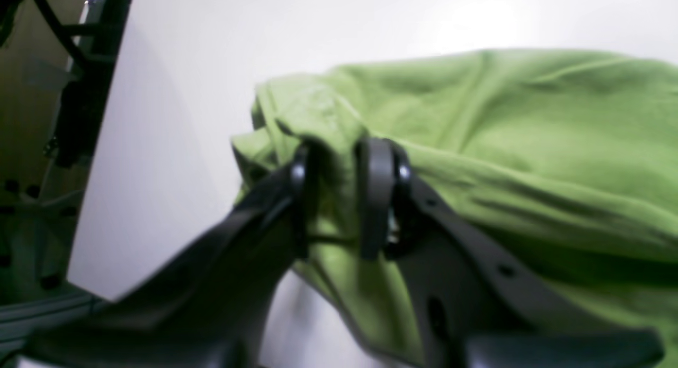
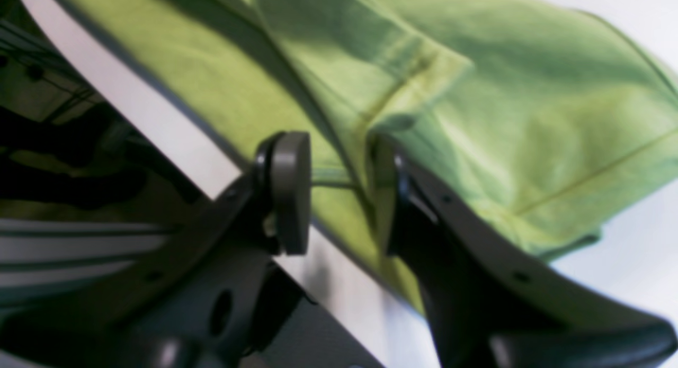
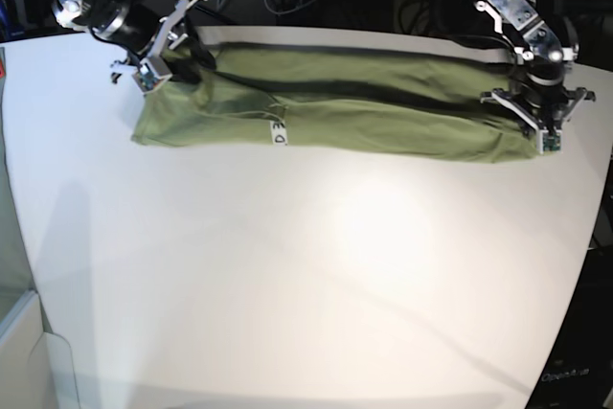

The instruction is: Fold the T-shirt properly

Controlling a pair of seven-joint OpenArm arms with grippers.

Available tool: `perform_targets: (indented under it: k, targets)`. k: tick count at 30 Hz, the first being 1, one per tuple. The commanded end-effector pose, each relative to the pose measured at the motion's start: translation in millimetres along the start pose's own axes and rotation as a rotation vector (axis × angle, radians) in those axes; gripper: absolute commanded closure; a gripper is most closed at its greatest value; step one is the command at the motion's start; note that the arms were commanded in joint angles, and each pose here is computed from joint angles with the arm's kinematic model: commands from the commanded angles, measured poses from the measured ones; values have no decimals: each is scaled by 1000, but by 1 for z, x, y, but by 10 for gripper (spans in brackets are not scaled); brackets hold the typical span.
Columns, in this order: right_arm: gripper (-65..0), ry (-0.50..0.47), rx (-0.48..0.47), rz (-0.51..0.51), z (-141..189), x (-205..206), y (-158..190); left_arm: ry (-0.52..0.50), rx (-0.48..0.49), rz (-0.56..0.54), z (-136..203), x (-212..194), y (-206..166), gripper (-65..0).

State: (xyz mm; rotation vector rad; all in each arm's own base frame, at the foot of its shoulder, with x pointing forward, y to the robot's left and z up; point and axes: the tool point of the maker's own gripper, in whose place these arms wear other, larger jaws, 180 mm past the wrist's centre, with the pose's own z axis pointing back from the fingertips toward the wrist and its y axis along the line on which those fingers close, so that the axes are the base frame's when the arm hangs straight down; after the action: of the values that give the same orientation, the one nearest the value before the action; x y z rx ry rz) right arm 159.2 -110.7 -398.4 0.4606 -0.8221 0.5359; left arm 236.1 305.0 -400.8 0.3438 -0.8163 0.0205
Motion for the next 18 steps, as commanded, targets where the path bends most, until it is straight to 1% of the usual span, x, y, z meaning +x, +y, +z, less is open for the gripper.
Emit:
perform_targets:
  k: [1,4,7,8,10,18]
  targets:
    - [-200,-31,5,17,5,9,-2,-48,20,-1,2,14,7,-120]
    - [-189,-36,3,28,7,11,-5,-49,20,0,2,14,7,-120]
    - [-113,-67,6,15,10,12,-2,-50,20,0,2,14,7,-120]
    - [-90,-75,-7,13,13,12,-5,-50,20,0,2,14,7,-120]
    - [-67,-86,-29,14,17,15,-13,-50,20,0,2,14,7,-120]
    - [-59,-115,-134,42,30,29,-50,-46,19,-1,1,13,7,-120]
